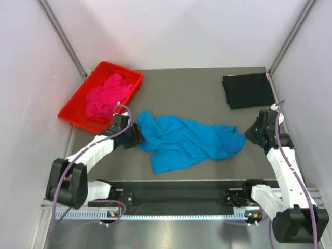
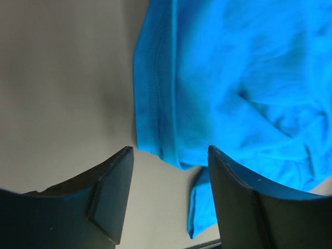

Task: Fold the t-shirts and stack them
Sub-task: Flatten the tshirt out

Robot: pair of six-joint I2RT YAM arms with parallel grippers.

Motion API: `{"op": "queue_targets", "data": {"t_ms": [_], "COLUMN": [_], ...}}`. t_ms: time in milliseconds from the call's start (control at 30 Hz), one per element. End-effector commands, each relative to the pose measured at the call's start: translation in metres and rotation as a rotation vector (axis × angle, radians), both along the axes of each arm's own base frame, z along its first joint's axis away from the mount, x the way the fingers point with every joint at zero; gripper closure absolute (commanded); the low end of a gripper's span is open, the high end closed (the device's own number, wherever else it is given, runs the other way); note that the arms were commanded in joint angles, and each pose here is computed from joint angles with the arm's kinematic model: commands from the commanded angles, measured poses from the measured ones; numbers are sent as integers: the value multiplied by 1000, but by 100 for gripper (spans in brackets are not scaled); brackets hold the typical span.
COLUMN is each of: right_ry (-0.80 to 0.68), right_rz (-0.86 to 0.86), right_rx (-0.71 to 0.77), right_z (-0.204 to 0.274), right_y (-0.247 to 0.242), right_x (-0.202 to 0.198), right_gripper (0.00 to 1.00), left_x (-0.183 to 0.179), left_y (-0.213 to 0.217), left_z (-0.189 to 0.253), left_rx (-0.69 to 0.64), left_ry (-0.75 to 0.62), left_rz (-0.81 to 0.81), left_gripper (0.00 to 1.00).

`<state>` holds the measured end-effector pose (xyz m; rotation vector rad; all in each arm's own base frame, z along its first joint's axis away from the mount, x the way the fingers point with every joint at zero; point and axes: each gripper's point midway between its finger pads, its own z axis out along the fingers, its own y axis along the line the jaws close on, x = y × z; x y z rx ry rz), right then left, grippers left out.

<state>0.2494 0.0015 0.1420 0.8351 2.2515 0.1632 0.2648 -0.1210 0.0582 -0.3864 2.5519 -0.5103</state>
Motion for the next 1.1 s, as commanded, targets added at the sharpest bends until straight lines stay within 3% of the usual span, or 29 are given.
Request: {"op": "queue_targets", "data": {"t_ms": [0,67,167,200,267,433,533,867,1067], "right_ry": [-49,-66,-82,-90,-93,-190,-238,-232,-210], "right_rz": [8,11,9,10,-3,-68,-80,-128,-113], "right_rx": [-29,-22,-24,-25,-34,-84,-86,-162,-168], "right_z": [26,32,42,49,58,127,149,158,143], "right_y": [-5,-4,-4,-5,-7,-22,-23,-41,-41], "right_x": [4,4,5,6,8,4,2,-5,-2], "right_gripper": [100,100,100,100,100,100,100,100,100], "left_x": [19,24,31,28,37,52,50,44,69], "left_y": [-8,-4,-10,-11,-10,11,17,21,7], "left_z": [-5,-16,-13,-11,19,129,166,146,132], "left_rx": [-22,18,1,4,16,130,139,157,116], "left_ry": [-30,-7,-1,8,-47,-244,-325,-254,-233], "left_rz": [-21,-19,-47,-57,-63,-62,-50,-64,-95], "left_gripper": [37,39,66,85,100,100,100,100,100]}}
